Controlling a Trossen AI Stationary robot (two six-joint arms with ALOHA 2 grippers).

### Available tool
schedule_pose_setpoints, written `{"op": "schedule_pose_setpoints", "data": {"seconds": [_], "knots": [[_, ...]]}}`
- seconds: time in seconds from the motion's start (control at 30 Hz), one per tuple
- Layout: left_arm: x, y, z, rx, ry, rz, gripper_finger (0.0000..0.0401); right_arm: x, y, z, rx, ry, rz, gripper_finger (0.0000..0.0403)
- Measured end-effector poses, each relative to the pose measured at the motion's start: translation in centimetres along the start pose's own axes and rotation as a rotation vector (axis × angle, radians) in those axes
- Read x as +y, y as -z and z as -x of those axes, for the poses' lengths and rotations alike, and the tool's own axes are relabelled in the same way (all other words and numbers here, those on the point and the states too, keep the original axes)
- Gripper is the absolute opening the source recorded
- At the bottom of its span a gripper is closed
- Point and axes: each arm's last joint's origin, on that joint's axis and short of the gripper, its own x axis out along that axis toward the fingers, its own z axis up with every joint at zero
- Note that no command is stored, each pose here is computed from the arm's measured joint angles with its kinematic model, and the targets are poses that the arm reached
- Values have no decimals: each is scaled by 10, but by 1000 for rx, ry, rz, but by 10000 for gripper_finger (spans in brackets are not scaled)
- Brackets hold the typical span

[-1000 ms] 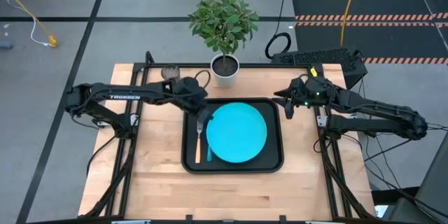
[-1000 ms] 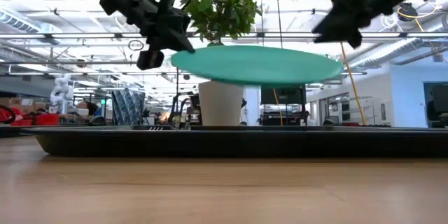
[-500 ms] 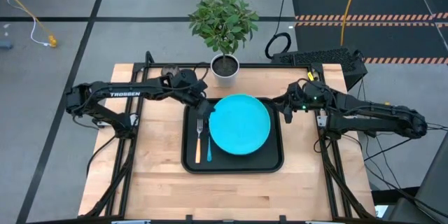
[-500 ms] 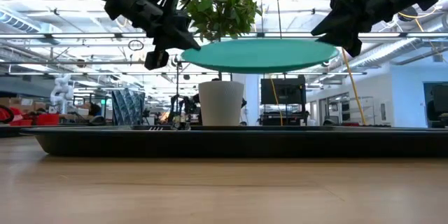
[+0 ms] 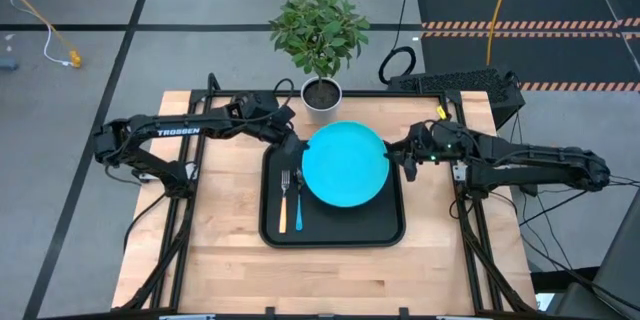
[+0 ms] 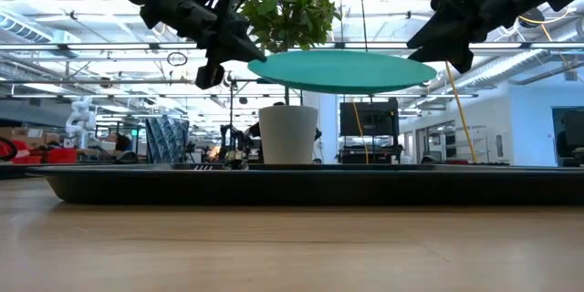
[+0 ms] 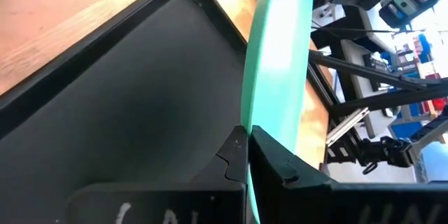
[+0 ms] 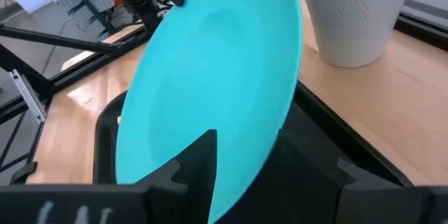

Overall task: Pick and place plate/cup/fork/spoon on tray
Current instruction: Put the blue plate on the black tray

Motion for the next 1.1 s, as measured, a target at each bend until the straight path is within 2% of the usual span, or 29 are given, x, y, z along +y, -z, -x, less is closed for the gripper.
{"op": "schedule_pose_setpoints", "data": {"seconds": [0.47,0.67,0.8,0.97,1.1], "knots": [[-3,0,0,13,44,-37,0,1,-1,3,-20,-11,25,144],[-6,-4,0,-26,76,-57,0,2,-4,0,-41,-13,48,139],[-8,-6,0,-44,91,-65,0,2,-5,-5,-43,-17,57,106],[-7,-6,0,-33,94,-96,11,1,-5,-6,-53,16,97,19],[-8,-5,0,-35,100,-193,36,1,-6,-5,-68,20,103,5]]}}
